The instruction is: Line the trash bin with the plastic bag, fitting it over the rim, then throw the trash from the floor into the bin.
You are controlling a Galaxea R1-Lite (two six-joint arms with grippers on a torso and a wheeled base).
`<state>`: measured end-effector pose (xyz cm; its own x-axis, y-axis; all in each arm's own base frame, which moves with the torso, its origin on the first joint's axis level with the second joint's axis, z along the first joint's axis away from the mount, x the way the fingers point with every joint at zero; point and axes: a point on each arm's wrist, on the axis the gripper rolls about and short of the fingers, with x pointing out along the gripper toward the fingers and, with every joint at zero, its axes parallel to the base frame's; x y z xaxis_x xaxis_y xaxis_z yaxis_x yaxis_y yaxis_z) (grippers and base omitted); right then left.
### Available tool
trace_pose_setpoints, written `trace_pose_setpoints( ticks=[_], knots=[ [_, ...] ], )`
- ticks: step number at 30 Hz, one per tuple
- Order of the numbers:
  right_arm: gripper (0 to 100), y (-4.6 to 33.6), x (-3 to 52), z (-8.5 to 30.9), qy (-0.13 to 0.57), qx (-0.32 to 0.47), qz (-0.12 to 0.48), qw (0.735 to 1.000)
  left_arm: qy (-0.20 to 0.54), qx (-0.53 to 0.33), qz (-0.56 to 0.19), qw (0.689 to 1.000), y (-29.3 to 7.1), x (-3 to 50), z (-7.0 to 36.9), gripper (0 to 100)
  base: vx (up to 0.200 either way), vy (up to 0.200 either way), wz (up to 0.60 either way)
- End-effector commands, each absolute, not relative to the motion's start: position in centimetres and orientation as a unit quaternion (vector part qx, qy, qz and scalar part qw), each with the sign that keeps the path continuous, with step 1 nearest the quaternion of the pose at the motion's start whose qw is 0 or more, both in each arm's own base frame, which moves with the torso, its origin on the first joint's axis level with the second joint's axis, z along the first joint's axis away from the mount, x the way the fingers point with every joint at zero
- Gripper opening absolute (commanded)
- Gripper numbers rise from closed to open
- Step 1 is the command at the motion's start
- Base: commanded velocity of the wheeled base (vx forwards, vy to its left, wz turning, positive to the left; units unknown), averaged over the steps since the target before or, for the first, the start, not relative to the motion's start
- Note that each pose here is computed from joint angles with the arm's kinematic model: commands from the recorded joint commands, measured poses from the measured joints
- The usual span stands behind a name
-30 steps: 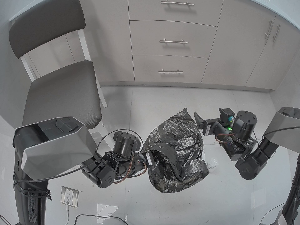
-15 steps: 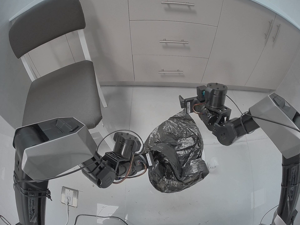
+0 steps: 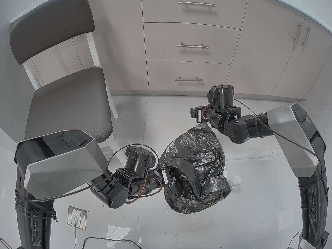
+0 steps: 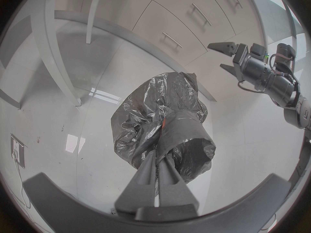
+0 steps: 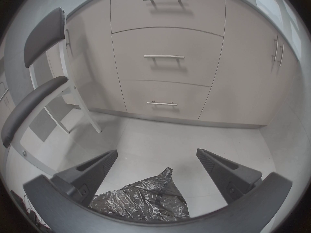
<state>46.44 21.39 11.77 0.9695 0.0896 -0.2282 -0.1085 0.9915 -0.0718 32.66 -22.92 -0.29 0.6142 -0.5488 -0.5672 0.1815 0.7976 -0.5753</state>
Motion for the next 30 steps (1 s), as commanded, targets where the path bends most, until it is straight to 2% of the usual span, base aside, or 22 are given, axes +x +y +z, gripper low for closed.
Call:
trace_pose_setpoints(
  ticks=[1,14,21,30],
  knots=[
    [100,21.5,47.2,9.9,0.125,-0.045,0.049,0.99,0.383,-0.24,-0.212,0.867,-22.9,32.7,-0.3,0,0.0,0.0,0.0],
    [100,21.4,49.1,5.1,0.15,-0.053,0.037,0.987,0.381,-0.241,-0.212,0.867,-22.9,32.7,-0.3,0,0.0,0.0,0.0],
    [100,21.0,49.6,5.2,0.144,-0.047,0.031,0.988,0.382,-0.24,-0.212,0.867,-22.9,32.7,-0.3,0,0.0,0.0,0.0],
    [100,21.0,49.8,3.4,0.158,-0.053,0.03,0.986,0.382,-0.24,-0.213,0.867,-23.0,32.6,-0.3,0,0.0,0.0,0.0]
  ],
)
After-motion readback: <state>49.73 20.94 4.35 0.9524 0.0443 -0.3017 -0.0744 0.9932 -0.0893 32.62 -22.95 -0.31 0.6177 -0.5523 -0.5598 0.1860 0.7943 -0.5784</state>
